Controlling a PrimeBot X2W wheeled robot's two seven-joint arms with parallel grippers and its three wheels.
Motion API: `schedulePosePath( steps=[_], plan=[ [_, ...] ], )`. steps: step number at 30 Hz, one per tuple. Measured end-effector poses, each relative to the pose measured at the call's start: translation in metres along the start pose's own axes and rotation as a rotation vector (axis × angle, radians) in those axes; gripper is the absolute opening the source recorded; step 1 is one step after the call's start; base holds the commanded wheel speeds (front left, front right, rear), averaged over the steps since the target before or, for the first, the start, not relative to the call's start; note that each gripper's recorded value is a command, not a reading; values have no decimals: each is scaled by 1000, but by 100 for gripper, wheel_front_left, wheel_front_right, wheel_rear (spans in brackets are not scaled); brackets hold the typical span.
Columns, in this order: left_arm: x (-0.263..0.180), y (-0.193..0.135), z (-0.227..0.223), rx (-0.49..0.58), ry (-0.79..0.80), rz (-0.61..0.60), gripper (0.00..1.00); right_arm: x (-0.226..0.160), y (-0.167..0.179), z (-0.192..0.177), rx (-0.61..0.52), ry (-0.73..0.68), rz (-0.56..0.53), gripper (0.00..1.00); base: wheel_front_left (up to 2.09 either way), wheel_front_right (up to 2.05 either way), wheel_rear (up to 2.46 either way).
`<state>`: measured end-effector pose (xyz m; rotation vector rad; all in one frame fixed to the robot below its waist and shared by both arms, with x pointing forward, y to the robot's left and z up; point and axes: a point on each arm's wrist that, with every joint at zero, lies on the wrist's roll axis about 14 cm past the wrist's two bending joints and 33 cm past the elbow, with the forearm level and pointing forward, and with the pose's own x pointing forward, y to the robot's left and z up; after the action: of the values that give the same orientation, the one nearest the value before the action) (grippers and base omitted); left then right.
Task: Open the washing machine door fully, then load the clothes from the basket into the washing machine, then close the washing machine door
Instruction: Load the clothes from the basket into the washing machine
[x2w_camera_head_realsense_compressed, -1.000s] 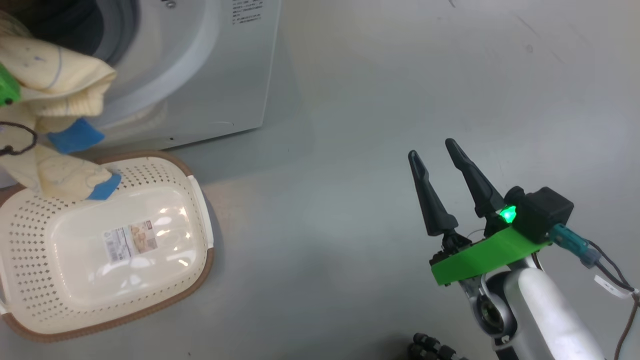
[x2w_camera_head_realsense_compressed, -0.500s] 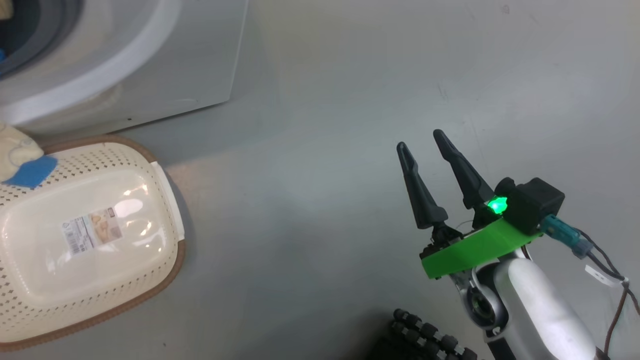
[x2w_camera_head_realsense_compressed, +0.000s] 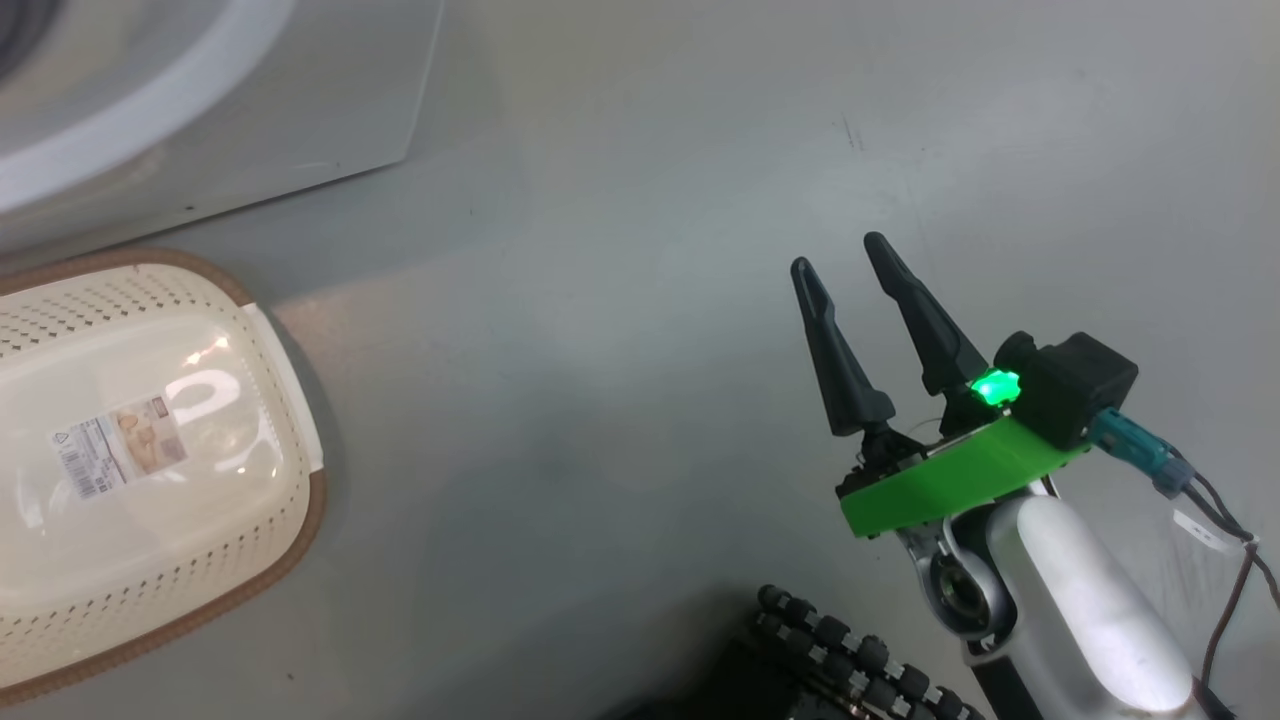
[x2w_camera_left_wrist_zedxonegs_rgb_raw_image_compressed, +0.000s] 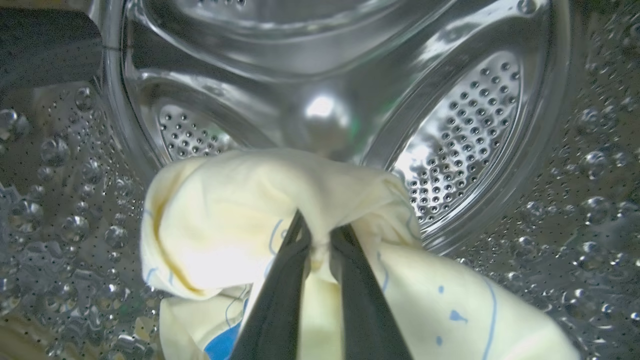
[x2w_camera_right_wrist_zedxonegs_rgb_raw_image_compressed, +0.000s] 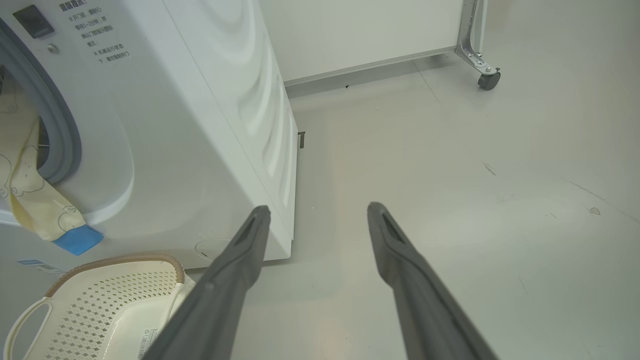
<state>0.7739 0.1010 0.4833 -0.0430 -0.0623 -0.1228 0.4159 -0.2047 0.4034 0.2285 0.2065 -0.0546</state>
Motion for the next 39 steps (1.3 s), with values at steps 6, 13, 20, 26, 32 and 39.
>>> schedulePosePath(
  steps=[6,13,20,26,32,39],
  plan=[
    [-4,11,-57,-10,206,31,0,5,1,-2,-2,5,8,100,0,0,0],
    [-15,13,-99,-49,438,48,0,6,2,-4,19,10,7,100,0,0,0],
    [-18,14,-106,-71,508,59,100,6,1,-4,19,8,6,100,0,0,0],
    [-17,17,-98,-74,475,71,100,7,2,1,18,-5,11,100,0,0,0],
    [-35,21,-101,-61,448,74,100,7,2,10,20,-34,11,100,0,0,0],
    [-66,23,-95,-53,362,95,100,7,10,22,9,-69,37,100,0,0,0]
  ],
)
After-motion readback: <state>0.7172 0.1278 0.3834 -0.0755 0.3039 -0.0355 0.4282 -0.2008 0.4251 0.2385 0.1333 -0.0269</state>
